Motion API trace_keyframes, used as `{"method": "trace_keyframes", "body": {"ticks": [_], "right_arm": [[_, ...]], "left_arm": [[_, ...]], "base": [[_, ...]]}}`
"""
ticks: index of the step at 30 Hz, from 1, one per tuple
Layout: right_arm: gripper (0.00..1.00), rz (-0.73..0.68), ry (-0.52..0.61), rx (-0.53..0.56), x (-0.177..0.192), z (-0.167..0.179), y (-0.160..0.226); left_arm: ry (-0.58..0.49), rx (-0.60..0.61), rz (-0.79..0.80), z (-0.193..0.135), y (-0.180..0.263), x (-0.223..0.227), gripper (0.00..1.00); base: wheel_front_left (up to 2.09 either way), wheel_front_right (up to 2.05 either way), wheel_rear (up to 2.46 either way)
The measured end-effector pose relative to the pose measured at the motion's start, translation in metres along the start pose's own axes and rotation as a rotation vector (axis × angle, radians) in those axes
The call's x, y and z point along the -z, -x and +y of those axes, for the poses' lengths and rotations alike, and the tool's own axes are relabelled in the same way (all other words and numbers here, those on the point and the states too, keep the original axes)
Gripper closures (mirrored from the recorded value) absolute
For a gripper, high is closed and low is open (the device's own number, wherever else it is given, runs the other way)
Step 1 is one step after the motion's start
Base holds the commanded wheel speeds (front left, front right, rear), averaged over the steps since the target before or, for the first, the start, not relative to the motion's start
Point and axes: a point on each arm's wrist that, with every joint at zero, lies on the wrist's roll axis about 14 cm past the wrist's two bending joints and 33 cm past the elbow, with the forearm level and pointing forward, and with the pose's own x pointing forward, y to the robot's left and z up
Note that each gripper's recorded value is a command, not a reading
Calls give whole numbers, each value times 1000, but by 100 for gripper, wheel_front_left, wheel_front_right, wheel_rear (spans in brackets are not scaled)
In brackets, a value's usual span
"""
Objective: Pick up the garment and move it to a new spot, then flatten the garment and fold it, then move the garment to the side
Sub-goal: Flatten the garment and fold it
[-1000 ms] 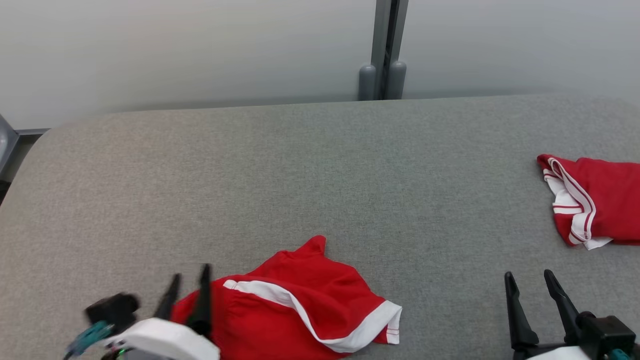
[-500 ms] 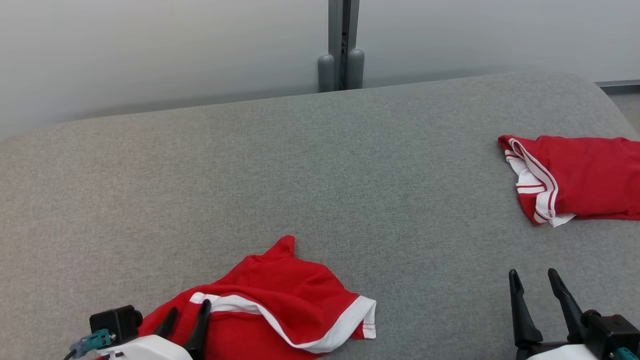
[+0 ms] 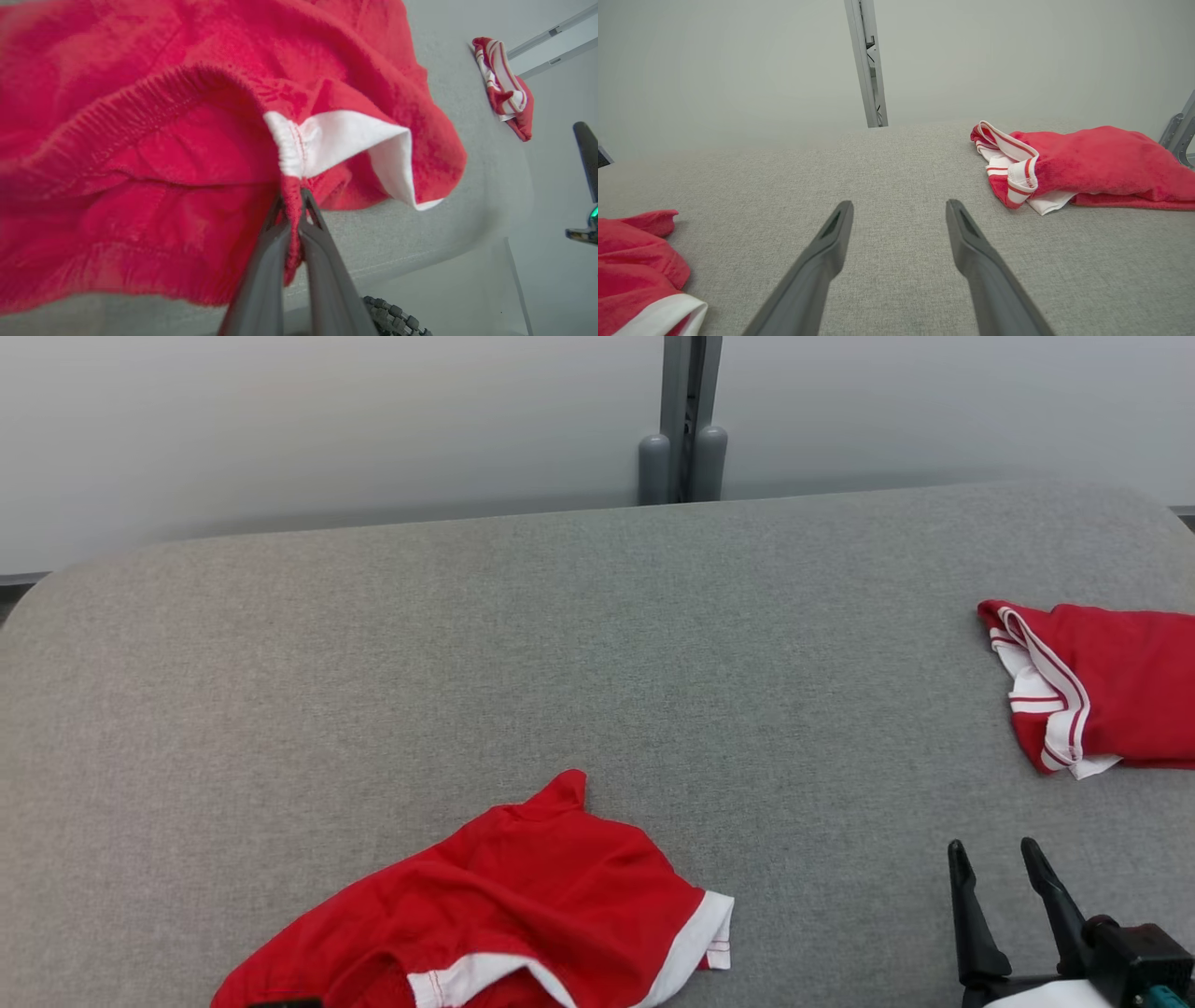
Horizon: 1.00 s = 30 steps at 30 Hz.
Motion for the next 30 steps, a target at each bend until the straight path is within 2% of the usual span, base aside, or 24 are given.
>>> {"method": "trace_keyframes", "body": {"ticks": [3, 4, 5, 6, 11, 16, 19, 24, 27, 28, 30], "right_arm": [[0, 15, 2, -22, 5, 7, -1], [0, 17, 2, -30, 5, 9, -3], [0, 20, 3, -37, 6, 12, -4], [0, 22, 2, -44, 7, 14, -4], [0, 26, 4, -57, 8, 17, -8], [0, 23, 13, -51, 7, 15, -8], [0, -9, 25, -38, -3, 10, -8], [0, -78, 99, -82, -26, 22, -5], [0, -132, 135, -92, -43, 24, -3], [0, -149, 140, -95, -48, 26, -2], [0, -182, 148, -94, -58, 26, 0]], "left_arm": [[22, -41, 7, 13, 9, 9, 100], [30, -54, 5, 17, 10, 10, 94], [40, -64, -4, 19, 10, 9, 51], [55, -73, -8, 22, 10, 10, 0], [101, -45, -7, 19, 12, 13, 0], [119, 26, -90, 7, 21, -9, 0], [88, 19, -219, 10, 32, -40, 0], [31, -14, -355, 9, 50, -63, 0], [15, -53, -506, 12, 63, -84, 0], [-5, -75, -550, 15, 68, -89, 0], [-134, -133, -598, 26, 76, -91, 0]], "base": [[0, 0, 0], [0, 0, 0], [0, 0, 0], [0, 0, 0], [0, 0, 0], [0, 0, 0], [0, 0, 0], [0, 0, 0], [0, 0, 0], [0, 0, 0], [0, 0, 0]]}}
